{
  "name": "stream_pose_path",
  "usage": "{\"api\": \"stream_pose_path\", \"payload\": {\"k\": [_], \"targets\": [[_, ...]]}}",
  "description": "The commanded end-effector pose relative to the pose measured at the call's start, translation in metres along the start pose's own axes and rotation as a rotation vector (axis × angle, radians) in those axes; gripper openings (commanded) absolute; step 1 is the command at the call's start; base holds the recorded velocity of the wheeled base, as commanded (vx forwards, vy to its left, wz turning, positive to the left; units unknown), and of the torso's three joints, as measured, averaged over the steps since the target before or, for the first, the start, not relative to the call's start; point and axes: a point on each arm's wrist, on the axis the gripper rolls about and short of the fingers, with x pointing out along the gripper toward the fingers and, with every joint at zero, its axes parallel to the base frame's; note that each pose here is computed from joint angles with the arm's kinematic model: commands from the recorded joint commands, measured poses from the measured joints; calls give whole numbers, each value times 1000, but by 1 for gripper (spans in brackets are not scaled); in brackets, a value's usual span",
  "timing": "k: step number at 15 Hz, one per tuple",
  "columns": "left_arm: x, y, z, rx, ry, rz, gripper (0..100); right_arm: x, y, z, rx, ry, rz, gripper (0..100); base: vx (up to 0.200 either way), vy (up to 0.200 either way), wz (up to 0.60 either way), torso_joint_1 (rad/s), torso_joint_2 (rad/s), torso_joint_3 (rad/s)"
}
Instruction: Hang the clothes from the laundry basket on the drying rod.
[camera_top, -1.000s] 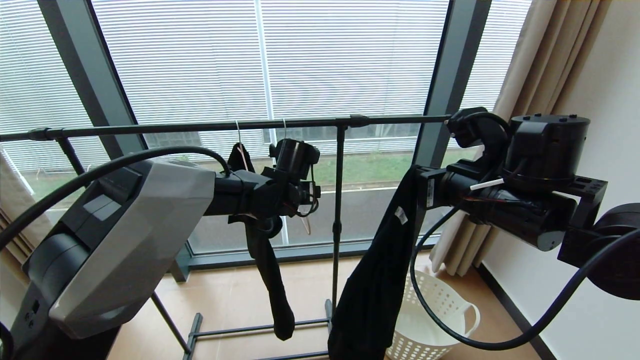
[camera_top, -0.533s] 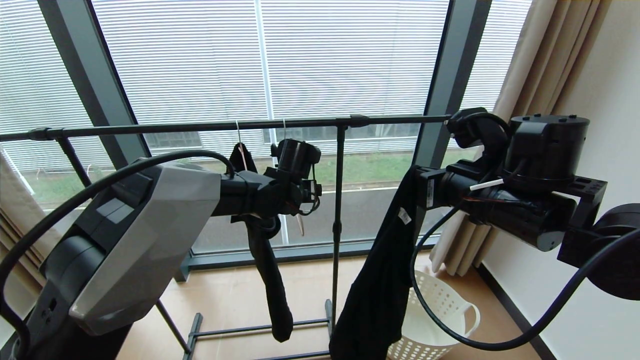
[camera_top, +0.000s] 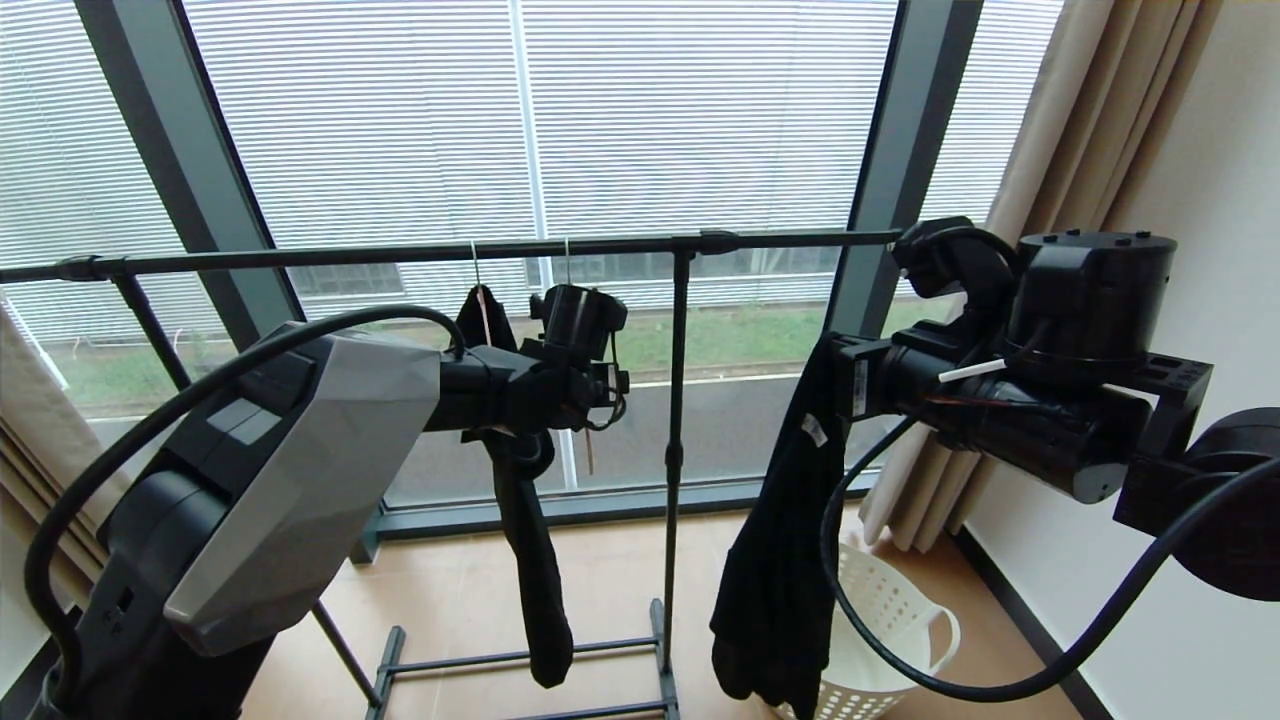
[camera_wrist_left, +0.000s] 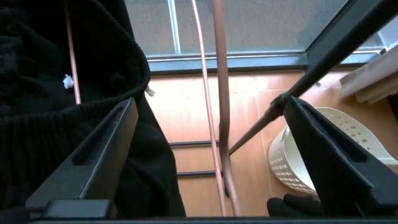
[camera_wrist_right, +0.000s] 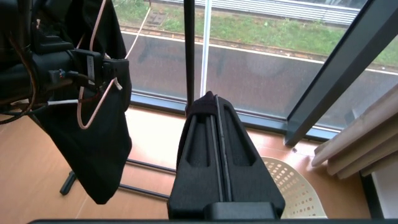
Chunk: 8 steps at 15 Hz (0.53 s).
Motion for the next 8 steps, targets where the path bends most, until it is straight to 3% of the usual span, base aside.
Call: {"api": "stream_pose_path", "payload": {"k": [1,2,8], "targets": [[4,2,-3,2,8,7,100,3,1,-3,-2,9,0,0,0,0,0,0,0,0],[4,2,-3,2,8,7,0,3,1,-3,-3,11,0,0,0,0,0,0,0,0],[4,2,-2,-3,4,7,0,4,1,-5,-4,17,-1,0,0,0,0,0,0,0]]}}
